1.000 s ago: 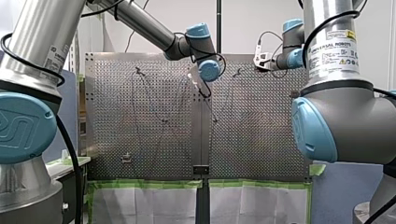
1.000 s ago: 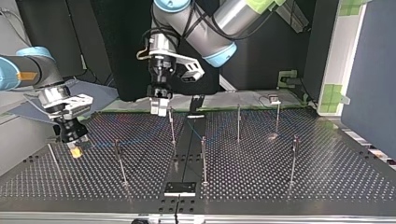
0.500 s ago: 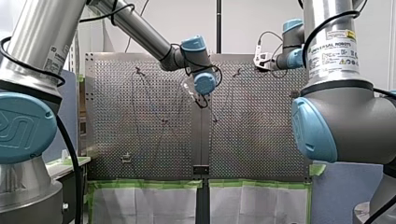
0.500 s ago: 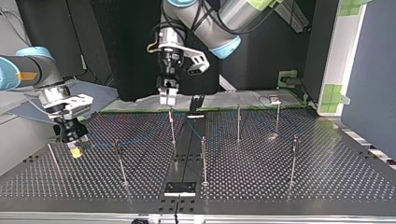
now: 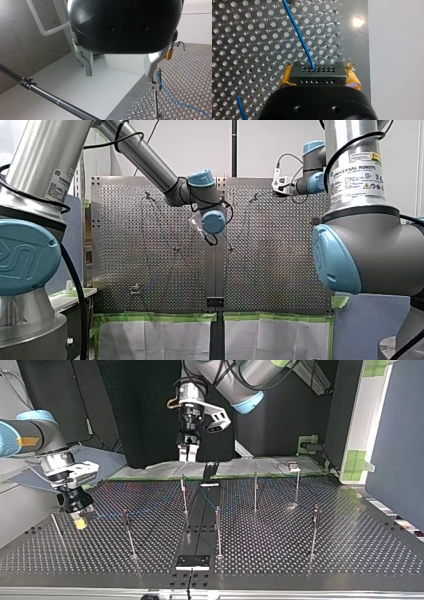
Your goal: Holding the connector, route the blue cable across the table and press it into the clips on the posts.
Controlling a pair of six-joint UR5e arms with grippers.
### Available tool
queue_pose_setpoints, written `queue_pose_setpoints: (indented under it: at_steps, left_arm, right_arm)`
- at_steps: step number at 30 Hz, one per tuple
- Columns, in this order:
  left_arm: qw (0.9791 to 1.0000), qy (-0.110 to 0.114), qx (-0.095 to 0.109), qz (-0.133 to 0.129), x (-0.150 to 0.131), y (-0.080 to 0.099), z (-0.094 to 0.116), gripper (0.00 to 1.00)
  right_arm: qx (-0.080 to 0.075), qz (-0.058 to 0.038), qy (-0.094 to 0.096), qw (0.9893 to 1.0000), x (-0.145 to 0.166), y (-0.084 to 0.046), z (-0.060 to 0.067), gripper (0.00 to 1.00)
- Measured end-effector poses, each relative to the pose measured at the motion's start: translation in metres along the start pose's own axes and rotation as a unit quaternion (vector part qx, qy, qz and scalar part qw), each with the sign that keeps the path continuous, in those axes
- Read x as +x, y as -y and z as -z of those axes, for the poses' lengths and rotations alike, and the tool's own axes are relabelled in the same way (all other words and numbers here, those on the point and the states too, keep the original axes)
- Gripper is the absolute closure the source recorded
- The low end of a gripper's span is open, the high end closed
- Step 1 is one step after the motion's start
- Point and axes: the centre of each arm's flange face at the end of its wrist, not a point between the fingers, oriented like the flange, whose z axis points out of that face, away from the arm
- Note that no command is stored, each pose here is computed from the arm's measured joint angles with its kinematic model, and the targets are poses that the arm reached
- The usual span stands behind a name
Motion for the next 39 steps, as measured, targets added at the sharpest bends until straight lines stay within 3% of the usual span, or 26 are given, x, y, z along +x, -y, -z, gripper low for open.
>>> queue_pose_setpoints:
  at_steps: [22,31,39]
  left_arm:
    - [1.0000,-0.001,0.000,-0.001,0.014,-0.047,0.057,0.00]
    - [0.9995,-0.026,-0.007,-0.019,0.019,-0.071,0.086,0.00]
    - [0.9977,-0.053,-0.016,-0.040,0.022,-0.094,0.114,0.00]
  right_arm:
    - [-0.005,-0.0003,0.000,1.0000,0.000,-0.002,0.000,1.00]
    - [-0.007,-0.0012,0.000,1.0000,0.000,0.000,0.000,1.00]
    - [-0.007,-0.0017,0.001,1.0000,-0.001,0.000,0.000,1.00]
